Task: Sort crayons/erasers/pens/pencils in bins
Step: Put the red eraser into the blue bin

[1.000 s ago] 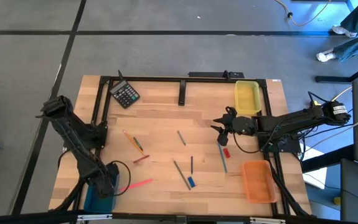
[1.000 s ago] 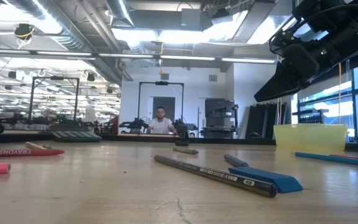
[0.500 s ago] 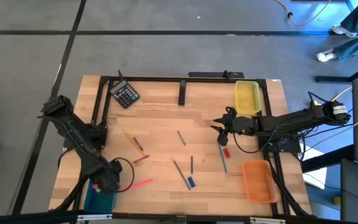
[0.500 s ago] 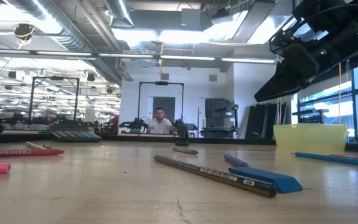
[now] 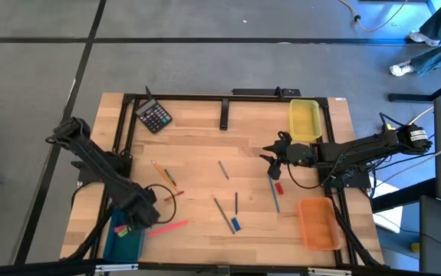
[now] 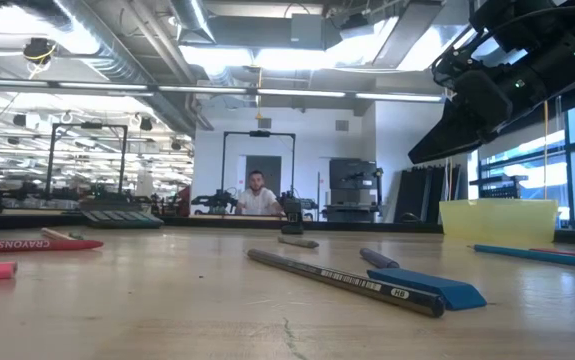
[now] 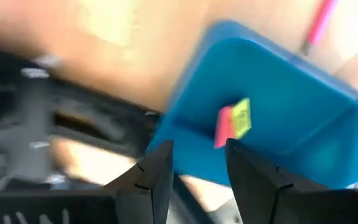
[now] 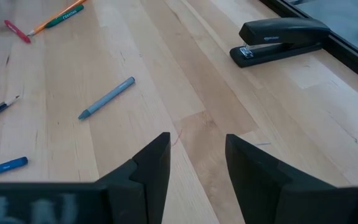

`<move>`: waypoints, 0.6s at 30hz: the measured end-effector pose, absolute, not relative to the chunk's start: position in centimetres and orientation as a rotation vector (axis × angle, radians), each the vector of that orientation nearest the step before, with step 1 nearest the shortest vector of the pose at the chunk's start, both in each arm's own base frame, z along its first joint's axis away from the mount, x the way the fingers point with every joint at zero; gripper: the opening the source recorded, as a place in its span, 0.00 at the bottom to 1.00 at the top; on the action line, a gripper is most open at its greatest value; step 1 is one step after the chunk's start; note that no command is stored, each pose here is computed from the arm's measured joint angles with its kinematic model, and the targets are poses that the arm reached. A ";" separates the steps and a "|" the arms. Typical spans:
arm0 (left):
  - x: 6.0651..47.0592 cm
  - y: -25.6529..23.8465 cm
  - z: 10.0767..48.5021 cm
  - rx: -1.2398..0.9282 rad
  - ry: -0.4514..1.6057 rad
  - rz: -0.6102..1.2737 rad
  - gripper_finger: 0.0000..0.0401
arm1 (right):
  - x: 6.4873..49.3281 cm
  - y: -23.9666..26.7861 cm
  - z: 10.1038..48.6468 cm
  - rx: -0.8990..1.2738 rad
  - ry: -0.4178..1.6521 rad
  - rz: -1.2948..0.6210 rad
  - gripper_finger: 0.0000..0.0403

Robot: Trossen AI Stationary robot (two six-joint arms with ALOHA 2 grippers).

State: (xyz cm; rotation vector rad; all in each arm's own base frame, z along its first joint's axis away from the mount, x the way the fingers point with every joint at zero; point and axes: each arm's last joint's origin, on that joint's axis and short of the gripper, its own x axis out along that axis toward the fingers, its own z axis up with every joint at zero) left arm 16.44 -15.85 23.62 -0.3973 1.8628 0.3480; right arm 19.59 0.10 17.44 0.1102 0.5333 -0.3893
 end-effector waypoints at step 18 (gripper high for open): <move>29.5 -11.3 24.1 0.125 0.981 -0.075 0.34 | 19.8 0.1 17.7 0.071 0.508 -0.374 0.39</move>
